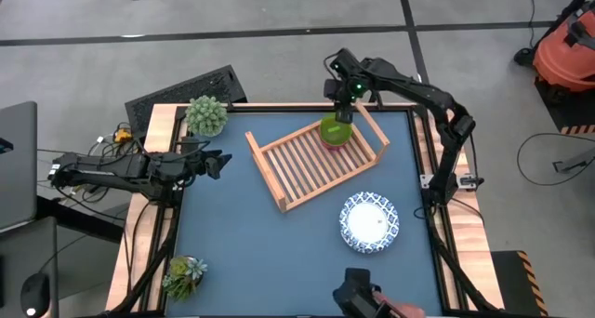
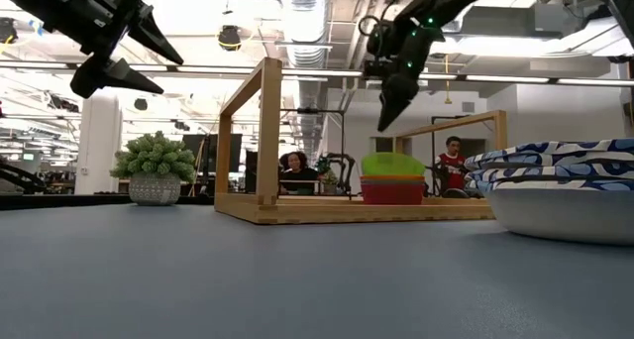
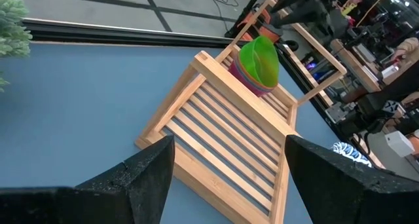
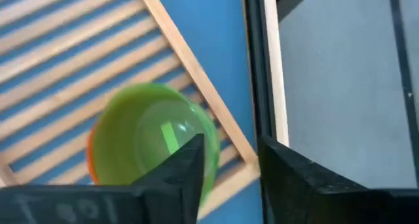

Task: Place and stack bowls onto a shelf
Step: Stack the green bowl on top of the orange bowl on the shelf, then put the blue patterned bowl on the shelf

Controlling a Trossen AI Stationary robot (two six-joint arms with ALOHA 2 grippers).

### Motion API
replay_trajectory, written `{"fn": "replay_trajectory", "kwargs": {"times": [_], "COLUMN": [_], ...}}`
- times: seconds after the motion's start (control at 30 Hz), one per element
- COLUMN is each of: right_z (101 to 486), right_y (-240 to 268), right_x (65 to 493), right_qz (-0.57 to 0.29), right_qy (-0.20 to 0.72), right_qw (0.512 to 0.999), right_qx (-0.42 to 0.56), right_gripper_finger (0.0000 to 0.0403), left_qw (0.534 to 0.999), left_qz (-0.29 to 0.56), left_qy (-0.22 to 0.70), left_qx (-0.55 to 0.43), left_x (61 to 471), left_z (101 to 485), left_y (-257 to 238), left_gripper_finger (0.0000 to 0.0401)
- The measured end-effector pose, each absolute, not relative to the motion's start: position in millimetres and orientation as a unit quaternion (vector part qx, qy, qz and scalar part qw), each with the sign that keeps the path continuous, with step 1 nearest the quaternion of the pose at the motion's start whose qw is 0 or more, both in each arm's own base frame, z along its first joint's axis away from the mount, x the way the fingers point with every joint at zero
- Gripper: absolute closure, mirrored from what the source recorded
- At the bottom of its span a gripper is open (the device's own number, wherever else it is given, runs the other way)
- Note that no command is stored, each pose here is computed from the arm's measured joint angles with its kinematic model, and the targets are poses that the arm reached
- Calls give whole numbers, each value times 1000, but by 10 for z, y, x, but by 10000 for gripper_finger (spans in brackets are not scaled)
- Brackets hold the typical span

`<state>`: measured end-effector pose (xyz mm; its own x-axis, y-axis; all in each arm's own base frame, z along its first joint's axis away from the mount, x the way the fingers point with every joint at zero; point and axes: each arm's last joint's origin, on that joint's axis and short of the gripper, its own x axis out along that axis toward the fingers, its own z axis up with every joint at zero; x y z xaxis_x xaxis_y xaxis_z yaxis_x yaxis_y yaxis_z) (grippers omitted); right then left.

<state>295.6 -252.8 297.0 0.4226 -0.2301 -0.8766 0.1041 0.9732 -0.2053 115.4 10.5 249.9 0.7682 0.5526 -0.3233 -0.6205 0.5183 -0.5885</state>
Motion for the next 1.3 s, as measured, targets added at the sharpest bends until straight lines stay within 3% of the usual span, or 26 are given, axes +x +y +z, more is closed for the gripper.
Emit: {"fn": "replay_trajectory", "kwargs": {"times": [0.23,0.4,0.67,0.87,1.17,1.3], "right_z": [2851,2721,2523,2492,2912,3166], "right_y": [-2547,-2544,-2588,-2565,-2407,-2131], "right_x": [2970,2949,2895,2909,2981,2952], "right_qz": [-102,-97,-113,-115,-107,-74], "right_qy": [527,535,535,536,545,574], "right_qw": [842,838,837,836,832,809], "right_qx": [-59,-50,-31,-22,-4,107], "right_gripper_finger": [345,384,351,349,349,348], "left_qw": [870,870,870,870,870,870], "left_qz": [337,337,337,336,336,335], "left_qy": [47,47,47,46,46,46], "left_qx": [-357,-357,-357,-358,-359,-360], "left_x": [1154,1154,1154,1155,1156,1156], "left_z": [2500,2500,2501,2502,2502,2502], "left_y": [105,105,105,104,104,103], "left_gripper_finger": [127,127,127,127,127,127]}}
